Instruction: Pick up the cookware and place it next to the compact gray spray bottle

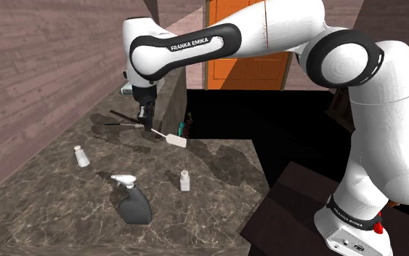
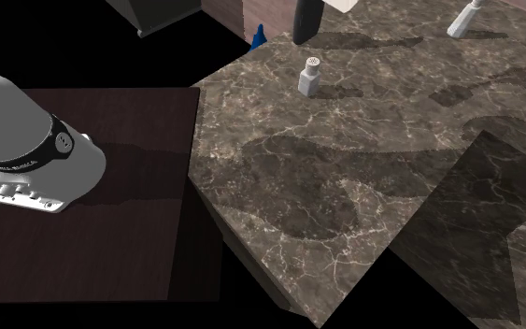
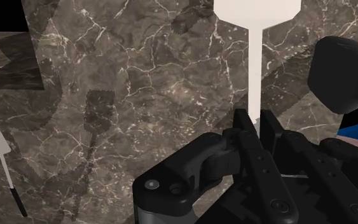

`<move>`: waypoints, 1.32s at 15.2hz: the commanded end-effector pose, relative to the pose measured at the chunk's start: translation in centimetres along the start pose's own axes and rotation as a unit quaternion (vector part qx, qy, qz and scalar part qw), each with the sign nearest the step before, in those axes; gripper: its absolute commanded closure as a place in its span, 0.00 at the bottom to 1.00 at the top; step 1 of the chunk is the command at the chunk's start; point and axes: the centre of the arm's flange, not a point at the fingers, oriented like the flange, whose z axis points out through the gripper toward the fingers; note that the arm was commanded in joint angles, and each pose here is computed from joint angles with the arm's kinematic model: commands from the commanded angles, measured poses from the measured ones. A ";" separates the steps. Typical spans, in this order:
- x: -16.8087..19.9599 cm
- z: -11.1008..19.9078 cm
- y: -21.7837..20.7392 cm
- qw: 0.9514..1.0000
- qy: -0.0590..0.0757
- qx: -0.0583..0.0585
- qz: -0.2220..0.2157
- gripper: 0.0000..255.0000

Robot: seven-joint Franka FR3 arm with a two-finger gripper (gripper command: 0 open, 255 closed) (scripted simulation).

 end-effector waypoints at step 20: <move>-0.7 11.0 0.0 1.000 0.000 0.000 0.000 1.00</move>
